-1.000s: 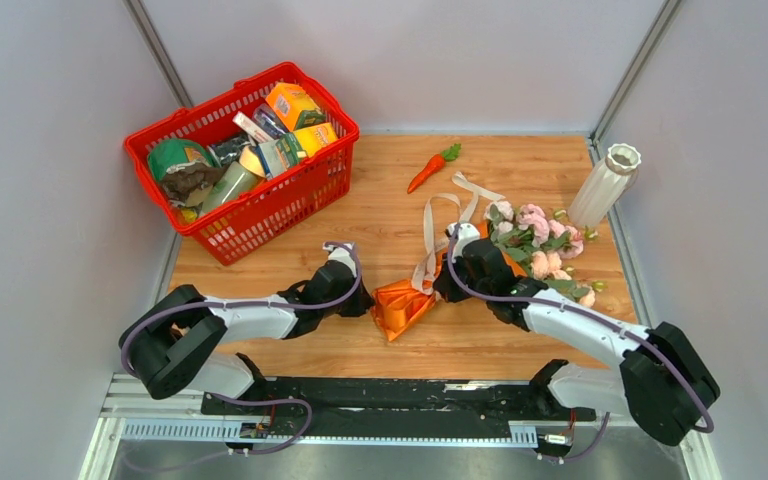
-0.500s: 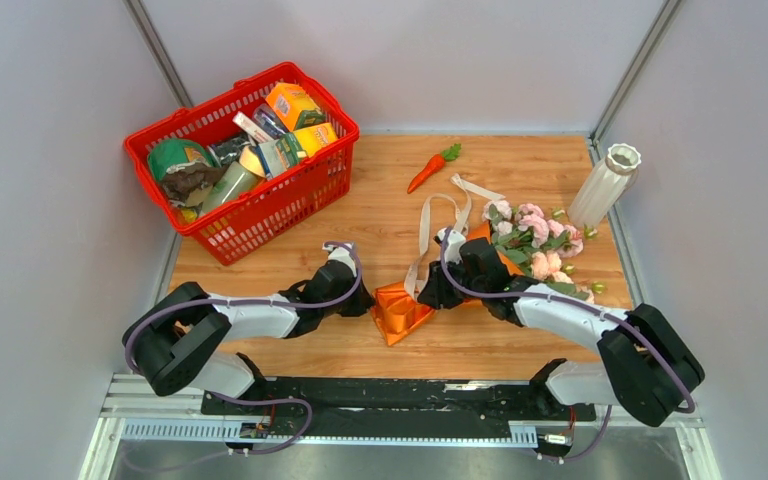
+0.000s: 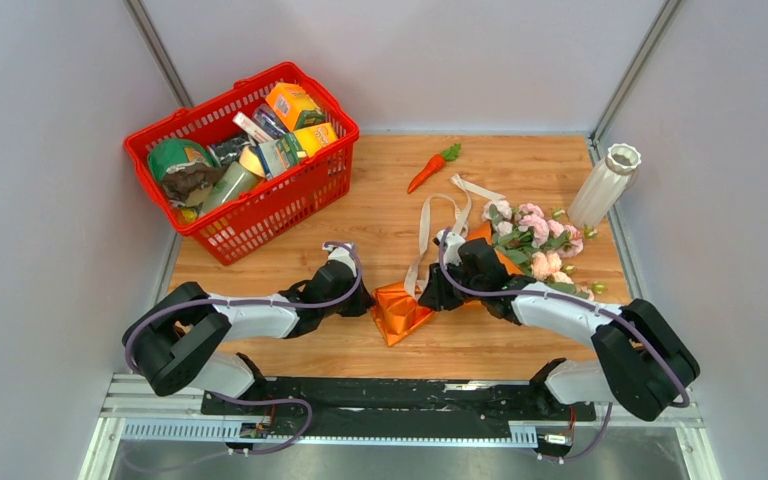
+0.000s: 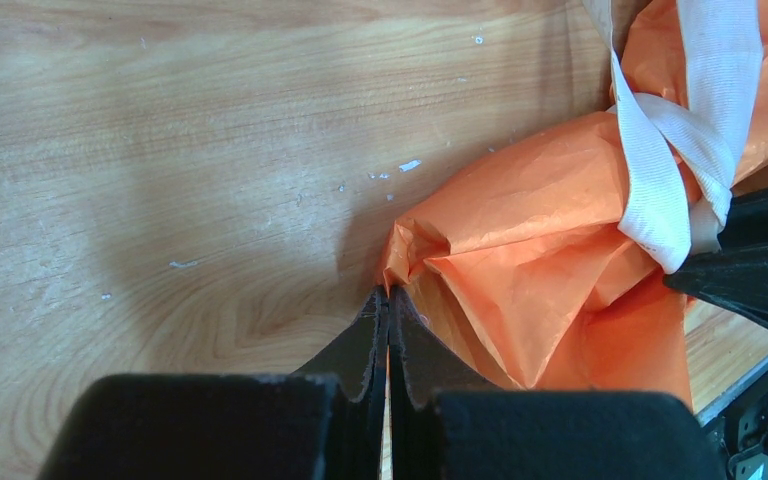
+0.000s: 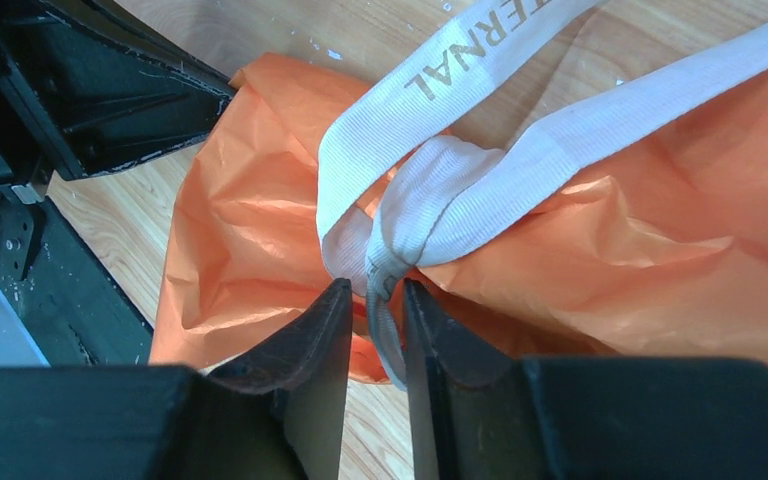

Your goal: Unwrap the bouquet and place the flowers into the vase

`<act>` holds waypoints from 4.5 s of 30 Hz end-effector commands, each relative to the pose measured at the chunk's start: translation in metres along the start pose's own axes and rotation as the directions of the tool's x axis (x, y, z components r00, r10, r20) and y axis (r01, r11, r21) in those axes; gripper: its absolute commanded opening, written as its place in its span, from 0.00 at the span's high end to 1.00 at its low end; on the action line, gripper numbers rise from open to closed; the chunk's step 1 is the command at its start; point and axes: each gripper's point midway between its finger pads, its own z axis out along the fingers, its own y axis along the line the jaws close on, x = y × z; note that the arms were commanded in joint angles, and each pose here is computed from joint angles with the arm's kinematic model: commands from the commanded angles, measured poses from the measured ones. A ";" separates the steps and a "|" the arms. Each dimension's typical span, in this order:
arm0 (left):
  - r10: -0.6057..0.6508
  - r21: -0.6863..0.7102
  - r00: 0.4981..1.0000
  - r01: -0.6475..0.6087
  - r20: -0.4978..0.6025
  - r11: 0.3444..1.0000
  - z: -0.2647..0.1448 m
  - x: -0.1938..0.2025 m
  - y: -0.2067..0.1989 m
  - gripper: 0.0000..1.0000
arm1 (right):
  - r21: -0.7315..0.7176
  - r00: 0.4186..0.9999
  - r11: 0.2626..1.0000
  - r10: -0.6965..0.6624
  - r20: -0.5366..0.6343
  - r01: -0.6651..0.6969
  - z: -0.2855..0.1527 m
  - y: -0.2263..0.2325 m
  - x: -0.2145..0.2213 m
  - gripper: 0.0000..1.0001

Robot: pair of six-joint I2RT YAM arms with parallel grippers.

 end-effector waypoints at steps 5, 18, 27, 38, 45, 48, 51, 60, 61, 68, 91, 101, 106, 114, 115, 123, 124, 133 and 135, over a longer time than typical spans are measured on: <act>-0.007 -0.033 1.000 0.006 -0.030 0.999 -0.002 0.012 0.011 1.00 | -0.148 0.997 0.989 0.025 0.070 -0.014 -0.012 0.018 -0.037 0.79; -0.001 -0.024 0.999 0.001 -0.034 1.000 -0.003 0.014 0.008 1.00 | -0.326 0.994 0.940 0.111 0.003 -0.104 -0.015 0.036 -0.025 0.67; 0.005 -0.028 0.999 -0.006 -0.033 1.000 -0.005 0.014 0.009 1.00 | -0.209 0.990 0.969 0.138 0.007 -0.133 -0.006 0.015 -0.025 0.66; 0.018 -0.035 0.999 -0.019 -0.030 0.999 -0.007 0.012 0.010 1.00 | -0.033 0.982 0.993 0.115 0.149 -0.112 -0.027 -0.002 -0.055 0.69; 0.016 -0.032 0.999 -0.017 -0.029 0.999 -0.007 0.012 0.009 1.00 | -0.012 0.987 0.995 0.099 0.127 -0.098 -0.017 -0.007 -0.057 0.69; 0.013 -0.033 0.999 -0.014 -0.032 0.999 -0.006 0.013 0.010 1.00 | 0.003 0.989 0.996 0.087 0.119 -0.088 -0.012 -0.008 -0.057 0.69; 0.012 -0.030 0.999 -0.012 -0.033 0.999 -0.005 0.013 0.009 1.00 | 0.015 0.992 0.997 0.078 0.103 -0.080 -0.006 -0.009 -0.056 0.69; 0.013 -0.061 0.999 -0.015 -0.032 0.998 -0.004 0.015 0.017 1.00 | 0.194 0.982 0.977 0.052 0.183 -0.088 -0.020 -0.026 -0.069 0.97; 0.014 -0.075 0.999 -0.017 -0.038 0.997 -0.003 0.017 0.020 1.00 | 0.210 0.977 0.974 0.040 0.210 -0.086 -0.026 -0.027 -0.076 0.98; 0.013 -0.144 0.998 -0.022 -0.058 0.989 -0.002 0.023 0.034 1.00 | 0.229 0.938 0.972 -0.032 0.345 -0.051 -0.061 -0.008 -0.131 0.95; 0.008 -0.070 0.998 -0.012 -0.057 0.997 -0.002 0.024 0.022 1.00 | 0.359 0.563 0.905 -0.178 0.807 -0.229 -0.237 0.017 -0.341 1.00; 0.017 -0.055 0.999 -0.019 -0.045 0.998 -0.001 0.018 0.015 1.00 | 0.321 0.279 0.942 -0.283 0.918 -0.101 -0.332 0.078 -0.429 1.00; 0.031 -0.023 0.999 -0.032 -0.035 0.999 -0.002 0.011 0.006 1.00 | 0.301 0.235 0.953 -0.302 0.924 0.043 -0.336 0.107 -0.437 1.00; 0.049 -0.001 0.998 -0.049 -0.048 0.999 -0.002 0.005 -0.006 1.00 | 0.250 0.088 0.948 -0.271 0.958 0.198 -0.372 0.159 -0.463 1.00; 0.050 0.016 0.998 -0.049 -0.037 0.999 -0.004 -0.001 -0.013 1.00 | 0.242 0.085 0.949 -0.264 0.961 0.203 -0.375 0.162 -0.464 1.00; 0.138 -0.016 0.982 -0.137 0.128 0.990 -0.043 -0.078 -0.050 0.43 | 0.079 0.394 0.973 -0.160 0.905 0.215 -0.296 0.138 -0.393 1.00; 0.161 -0.015 0.972 -0.161 0.170 0.987 -0.051 -0.094 -0.059 0.40 | 0.061 0.441 0.976 -0.150 0.885 0.209 -0.286 0.133 -0.377 1.00; 0.412 0.271 0.801 -0.553 0.435 0.788 -0.132 -0.135 -0.144 0.27 | -0.151 0.728 0.969 -0.040 0.684 0.195 -0.224 0.121 -0.247 1.00; 0.434 0.348 0.741 -0.641 0.511 0.684 -0.150 -0.128 -0.161 0.26 | -0.218 0.784 0.954 -0.029 0.621 0.207 -0.213 0.126 -0.224 1.00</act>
